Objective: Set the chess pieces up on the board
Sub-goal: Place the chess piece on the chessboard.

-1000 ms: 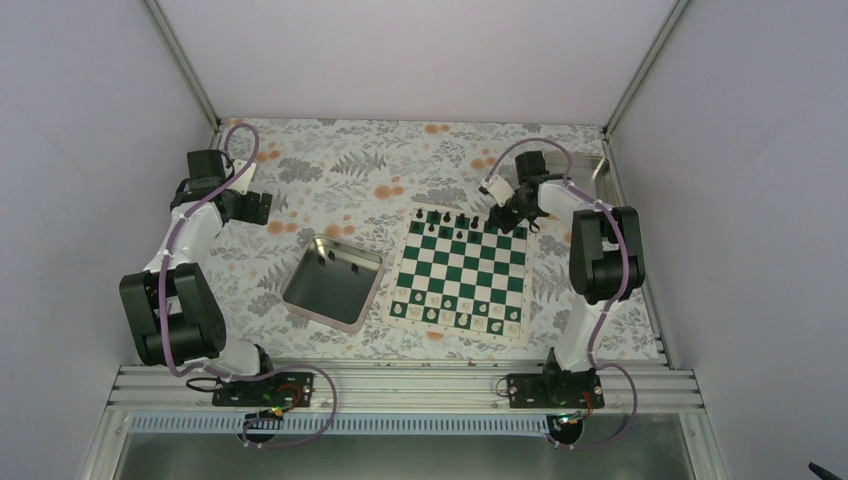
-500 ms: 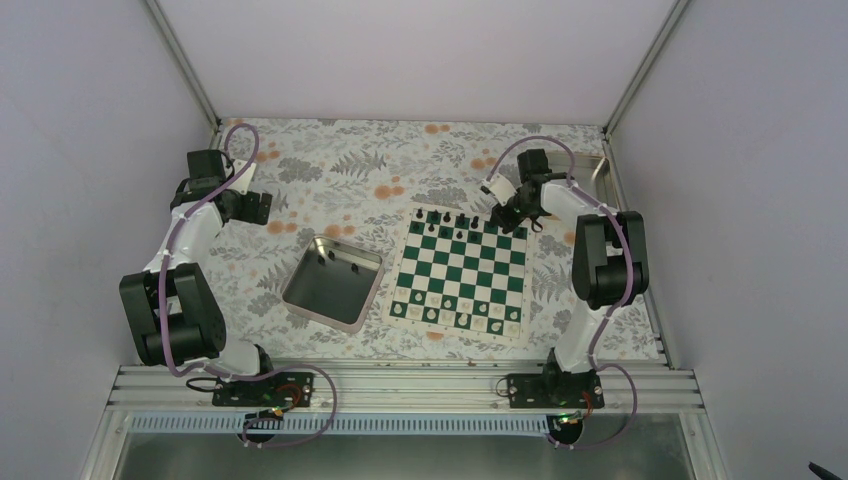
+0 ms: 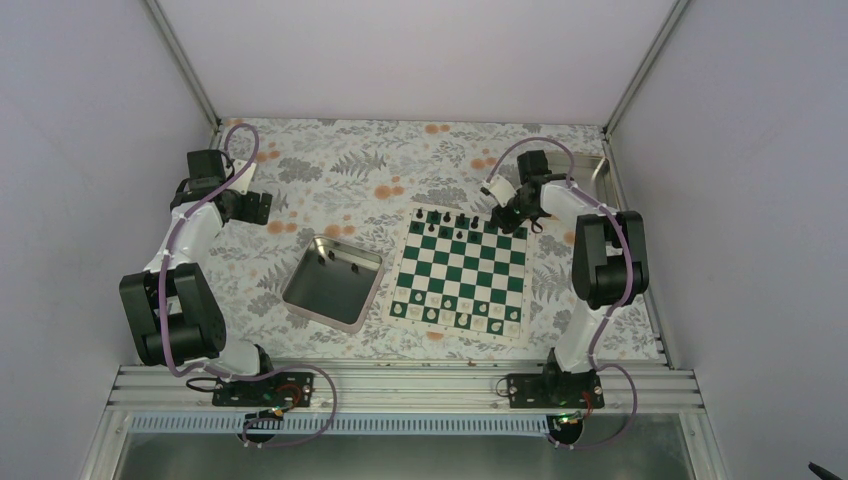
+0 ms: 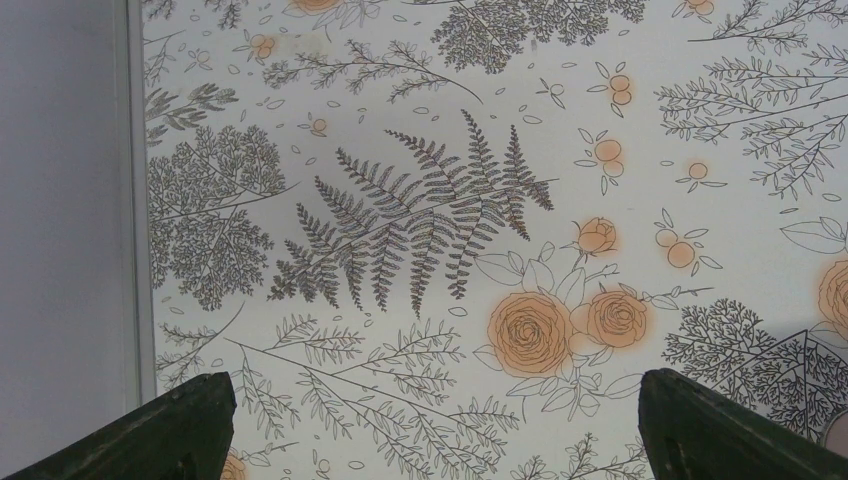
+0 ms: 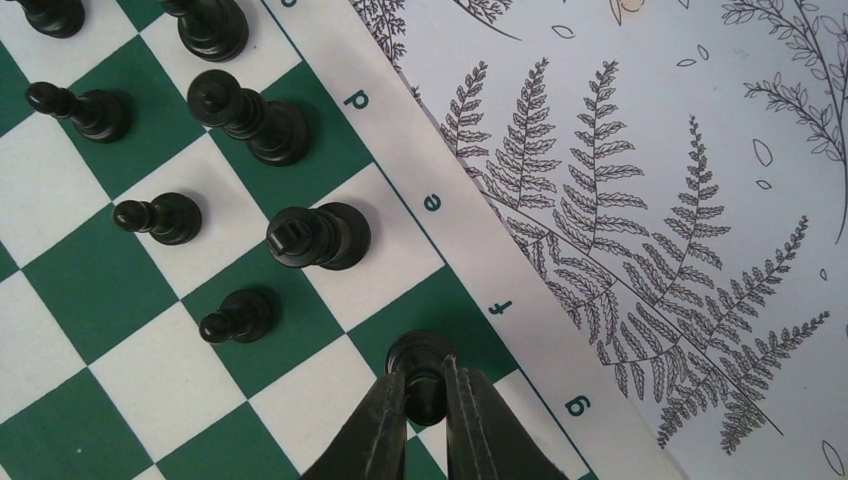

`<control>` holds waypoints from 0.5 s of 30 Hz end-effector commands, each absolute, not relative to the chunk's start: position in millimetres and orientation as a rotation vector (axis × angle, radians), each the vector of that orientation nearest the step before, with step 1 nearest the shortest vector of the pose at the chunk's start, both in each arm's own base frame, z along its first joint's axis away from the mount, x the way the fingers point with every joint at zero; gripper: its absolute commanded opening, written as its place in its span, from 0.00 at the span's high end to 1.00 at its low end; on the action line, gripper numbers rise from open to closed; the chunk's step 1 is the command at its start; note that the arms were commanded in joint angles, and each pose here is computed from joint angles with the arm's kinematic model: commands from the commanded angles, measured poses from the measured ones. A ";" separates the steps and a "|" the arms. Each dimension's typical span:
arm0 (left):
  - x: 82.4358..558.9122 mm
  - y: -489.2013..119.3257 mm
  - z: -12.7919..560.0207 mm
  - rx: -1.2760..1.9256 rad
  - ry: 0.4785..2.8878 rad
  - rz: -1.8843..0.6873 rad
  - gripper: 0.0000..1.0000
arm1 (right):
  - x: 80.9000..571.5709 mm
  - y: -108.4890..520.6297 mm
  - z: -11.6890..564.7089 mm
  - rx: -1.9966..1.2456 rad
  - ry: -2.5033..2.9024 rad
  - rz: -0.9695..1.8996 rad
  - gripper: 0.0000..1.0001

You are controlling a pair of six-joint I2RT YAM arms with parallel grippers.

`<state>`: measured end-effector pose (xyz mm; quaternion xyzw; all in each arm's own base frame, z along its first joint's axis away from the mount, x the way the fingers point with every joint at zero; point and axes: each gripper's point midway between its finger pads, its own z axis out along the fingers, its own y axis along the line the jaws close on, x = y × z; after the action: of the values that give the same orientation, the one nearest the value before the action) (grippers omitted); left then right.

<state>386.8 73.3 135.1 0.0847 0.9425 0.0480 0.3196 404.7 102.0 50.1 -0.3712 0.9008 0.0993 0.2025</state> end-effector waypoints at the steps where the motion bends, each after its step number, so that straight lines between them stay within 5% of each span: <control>1: 387.4 74.3 144.5 0.213 2.440 0.124 0.00 | 406.3 98.0 44.1 -1.034 2.517 0.274 0.87; 15: 386.8 73.4 144.1 0.220 2.438 0.120 0.00 | 407.7 98.8 45.5 -1.035 2.514 0.274 0.80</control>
<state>386.9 72.8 135.2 0.0852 0.9424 0.0467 0.3202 405.6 102.1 48.3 -0.3712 0.9008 0.0993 0.2025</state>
